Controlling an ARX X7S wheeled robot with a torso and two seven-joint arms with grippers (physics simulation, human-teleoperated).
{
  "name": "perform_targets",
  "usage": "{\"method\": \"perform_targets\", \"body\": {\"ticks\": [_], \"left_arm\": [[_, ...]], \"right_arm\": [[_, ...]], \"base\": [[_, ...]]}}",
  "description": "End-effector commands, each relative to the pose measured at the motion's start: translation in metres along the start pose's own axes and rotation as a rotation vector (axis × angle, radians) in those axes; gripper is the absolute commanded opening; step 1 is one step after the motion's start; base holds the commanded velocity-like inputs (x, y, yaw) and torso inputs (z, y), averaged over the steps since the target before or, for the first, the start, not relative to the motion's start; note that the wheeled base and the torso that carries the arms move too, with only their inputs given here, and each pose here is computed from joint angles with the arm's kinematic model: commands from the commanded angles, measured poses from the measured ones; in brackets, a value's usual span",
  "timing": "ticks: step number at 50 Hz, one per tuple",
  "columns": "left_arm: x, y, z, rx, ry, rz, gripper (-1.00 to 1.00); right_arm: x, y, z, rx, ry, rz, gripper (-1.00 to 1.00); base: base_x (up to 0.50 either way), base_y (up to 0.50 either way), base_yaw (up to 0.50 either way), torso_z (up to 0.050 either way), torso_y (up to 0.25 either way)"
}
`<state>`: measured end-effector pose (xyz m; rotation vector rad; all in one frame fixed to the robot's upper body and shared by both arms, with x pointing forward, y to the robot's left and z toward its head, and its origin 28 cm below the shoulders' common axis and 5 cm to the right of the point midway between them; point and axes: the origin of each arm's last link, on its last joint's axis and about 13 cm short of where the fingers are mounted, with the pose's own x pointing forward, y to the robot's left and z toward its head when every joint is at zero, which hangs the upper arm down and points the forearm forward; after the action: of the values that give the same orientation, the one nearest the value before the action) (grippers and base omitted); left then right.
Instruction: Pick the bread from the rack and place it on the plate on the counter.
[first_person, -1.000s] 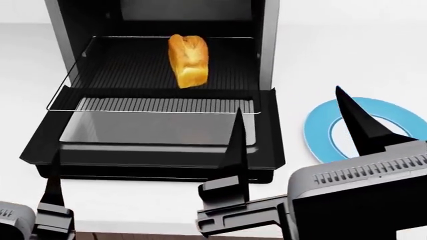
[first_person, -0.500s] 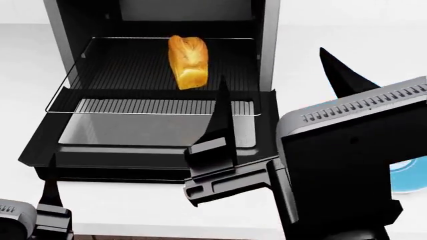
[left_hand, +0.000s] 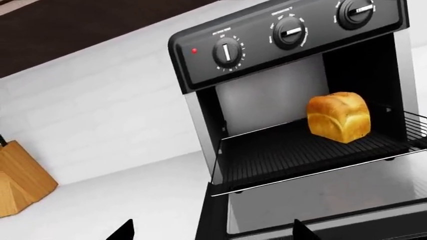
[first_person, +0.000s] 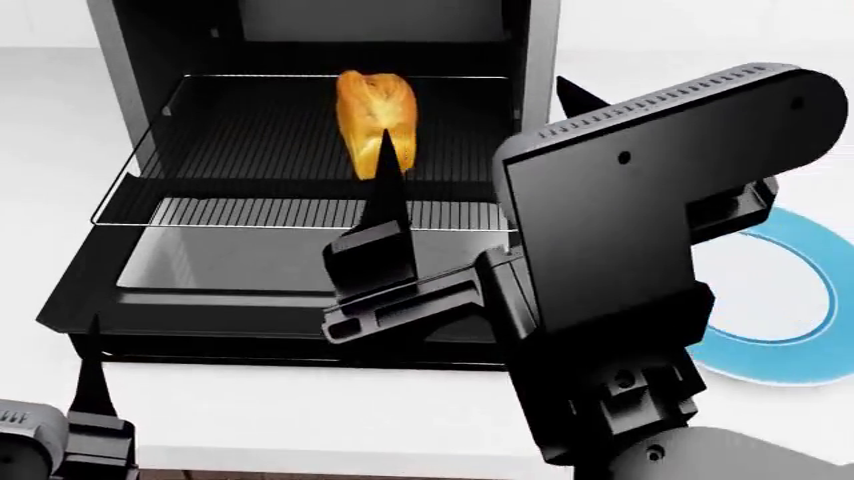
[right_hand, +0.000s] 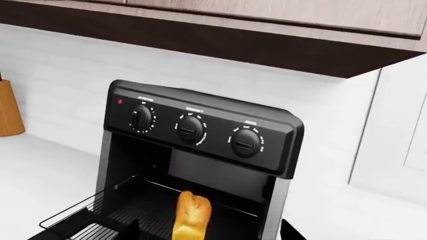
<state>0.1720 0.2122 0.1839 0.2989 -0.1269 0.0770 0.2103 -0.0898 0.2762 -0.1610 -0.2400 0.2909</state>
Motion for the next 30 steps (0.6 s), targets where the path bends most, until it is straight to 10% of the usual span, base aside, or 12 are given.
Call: {"method": "perform_targets", "body": {"ticks": [1,30], "left_arm": [[-0.003,0.002,-0.001,-0.009,0.001,0.005,1.0],[-0.005,0.005,-0.003,0.007,0.009,0.011,1.0]], "right_arm": [[0.02,0.002,0.0,0.041,-0.001,0.035,1.0],[0.044,0.012,-0.019,0.052,0.086,0.065,1.0]], "base": [[0.0,0.0,0.0,0.0,0.0],[0.0,0.0,0.0,0.0,0.0]]}}
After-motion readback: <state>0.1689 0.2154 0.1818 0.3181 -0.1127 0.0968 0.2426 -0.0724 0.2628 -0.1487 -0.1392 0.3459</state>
